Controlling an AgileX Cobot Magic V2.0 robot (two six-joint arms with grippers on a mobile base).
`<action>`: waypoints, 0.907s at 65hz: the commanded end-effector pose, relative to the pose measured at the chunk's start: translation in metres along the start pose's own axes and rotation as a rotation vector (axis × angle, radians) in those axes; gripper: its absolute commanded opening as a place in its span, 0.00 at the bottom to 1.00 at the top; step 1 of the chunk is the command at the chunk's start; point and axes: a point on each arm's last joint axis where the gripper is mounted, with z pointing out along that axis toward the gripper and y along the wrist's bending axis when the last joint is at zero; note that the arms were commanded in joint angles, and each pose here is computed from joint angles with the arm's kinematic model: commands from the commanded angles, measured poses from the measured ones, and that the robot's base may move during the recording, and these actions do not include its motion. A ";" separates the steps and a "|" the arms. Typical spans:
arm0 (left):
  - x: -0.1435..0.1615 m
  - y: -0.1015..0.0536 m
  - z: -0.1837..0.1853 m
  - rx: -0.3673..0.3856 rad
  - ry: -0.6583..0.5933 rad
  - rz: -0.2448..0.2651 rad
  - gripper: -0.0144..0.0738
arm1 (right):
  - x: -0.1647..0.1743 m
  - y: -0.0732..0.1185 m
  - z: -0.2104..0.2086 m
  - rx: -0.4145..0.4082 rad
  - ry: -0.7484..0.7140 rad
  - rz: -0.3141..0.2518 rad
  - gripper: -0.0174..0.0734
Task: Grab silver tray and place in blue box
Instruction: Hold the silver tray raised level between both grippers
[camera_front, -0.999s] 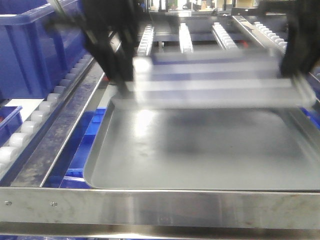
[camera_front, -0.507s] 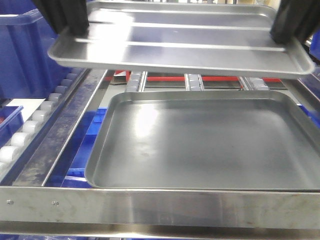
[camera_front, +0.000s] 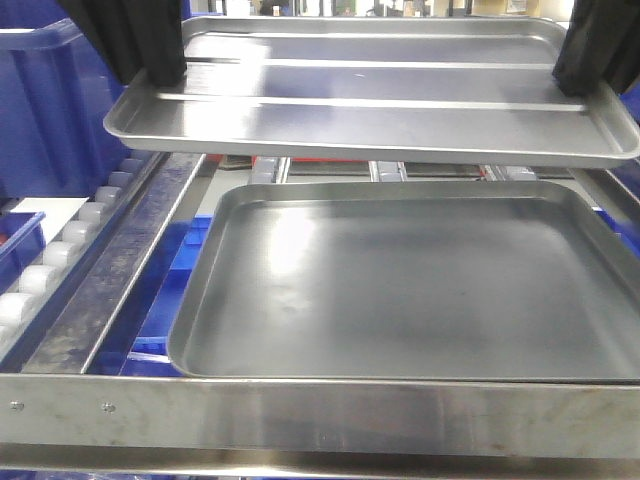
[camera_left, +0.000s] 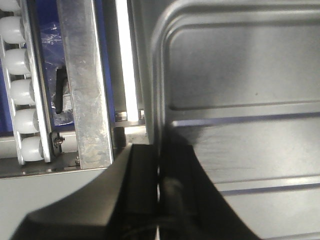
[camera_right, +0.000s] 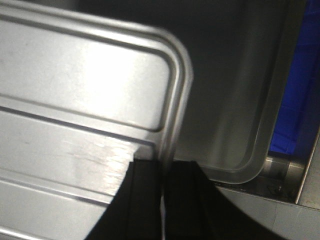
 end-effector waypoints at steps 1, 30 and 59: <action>-0.002 0.003 -0.019 0.006 -0.067 0.028 0.04 | -0.006 -0.002 -0.020 0.009 -0.095 -0.045 0.26; -0.002 0.003 -0.019 0.006 -0.067 0.028 0.04 | -0.006 -0.002 -0.020 0.009 -0.095 -0.045 0.26; -0.002 0.003 -0.019 0.006 -0.067 0.028 0.04 | -0.006 -0.002 -0.020 0.009 -0.095 -0.045 0.26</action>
